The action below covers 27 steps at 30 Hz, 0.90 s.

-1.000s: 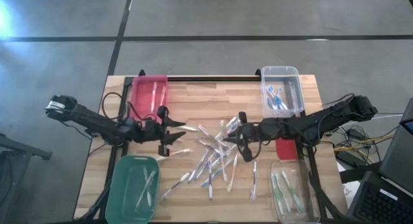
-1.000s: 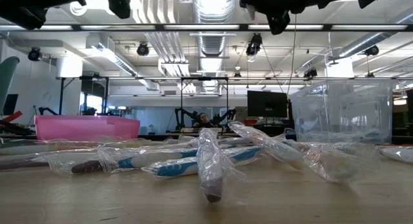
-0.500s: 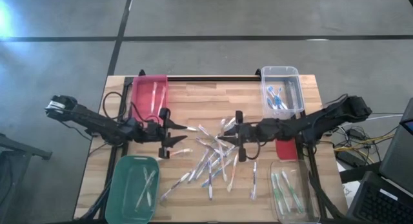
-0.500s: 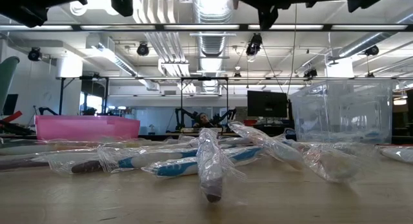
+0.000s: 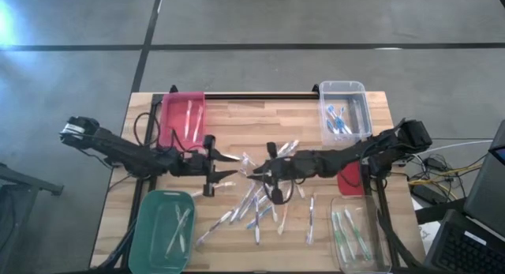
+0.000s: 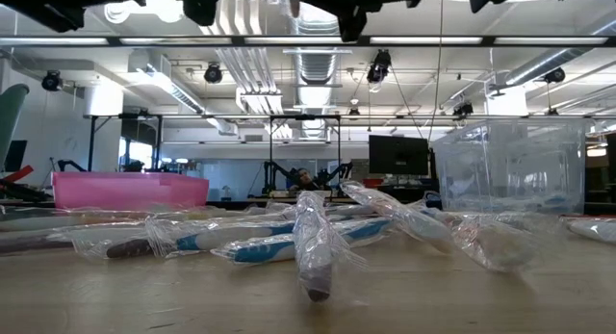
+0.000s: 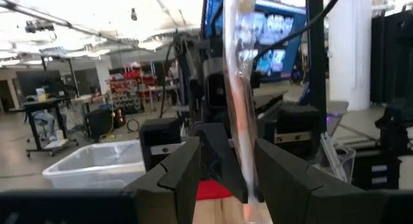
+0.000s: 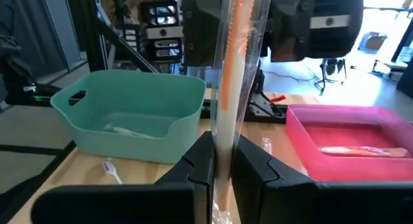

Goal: Pick & Place Toothbrushes
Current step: Put the orange toothbrush into the pink bin

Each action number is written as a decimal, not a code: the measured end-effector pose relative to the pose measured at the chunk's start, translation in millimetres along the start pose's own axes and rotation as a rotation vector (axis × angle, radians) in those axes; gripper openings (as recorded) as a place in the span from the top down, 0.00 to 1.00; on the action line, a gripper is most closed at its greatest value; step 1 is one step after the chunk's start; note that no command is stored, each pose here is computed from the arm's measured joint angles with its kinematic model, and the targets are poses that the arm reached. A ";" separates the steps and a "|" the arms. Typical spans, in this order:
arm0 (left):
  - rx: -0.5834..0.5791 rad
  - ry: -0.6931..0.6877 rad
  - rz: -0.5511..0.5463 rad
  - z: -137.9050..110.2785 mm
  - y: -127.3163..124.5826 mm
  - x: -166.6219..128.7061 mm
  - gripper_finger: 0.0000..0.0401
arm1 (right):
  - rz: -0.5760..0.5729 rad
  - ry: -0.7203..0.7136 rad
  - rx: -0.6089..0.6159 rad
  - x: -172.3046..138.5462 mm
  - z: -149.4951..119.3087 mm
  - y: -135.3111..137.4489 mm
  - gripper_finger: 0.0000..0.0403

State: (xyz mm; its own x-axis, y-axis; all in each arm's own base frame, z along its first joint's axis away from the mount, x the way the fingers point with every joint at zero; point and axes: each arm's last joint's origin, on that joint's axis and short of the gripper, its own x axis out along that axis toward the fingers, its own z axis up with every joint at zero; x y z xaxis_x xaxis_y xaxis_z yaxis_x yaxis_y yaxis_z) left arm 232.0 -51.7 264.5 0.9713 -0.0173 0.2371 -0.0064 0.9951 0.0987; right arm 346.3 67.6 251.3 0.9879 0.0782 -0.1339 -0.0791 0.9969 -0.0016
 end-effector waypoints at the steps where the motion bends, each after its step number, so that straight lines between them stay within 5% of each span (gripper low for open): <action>1: 0.002 0.005 -0.002 1.6 -0.9 4.9 0.62 | 0.000 0.000 0.000 2.1 1.3 0.3 0.93; 11: 0.043 0.052 -0.056 -1.7 -9.2 32.7 0.62 | 0.001 0.003 -0.030 12.5 9.0 1.8 0.93; 27: 0.068 0.036 -0.068 1.0 -9.9 32.6 0.70 | -0.008 0.019 -0.038 11.9 4.8 1.0 0.93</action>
State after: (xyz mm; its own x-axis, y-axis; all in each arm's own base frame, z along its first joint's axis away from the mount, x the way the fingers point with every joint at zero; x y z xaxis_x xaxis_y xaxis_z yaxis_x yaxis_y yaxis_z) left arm 263.5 -62.3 272.2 0.9779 -0.0797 0.1931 0.0447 0.9828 0.1792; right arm 358.6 69.6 254.5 0.9858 0.0692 -0.1528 -0.0761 0.9963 -0.0399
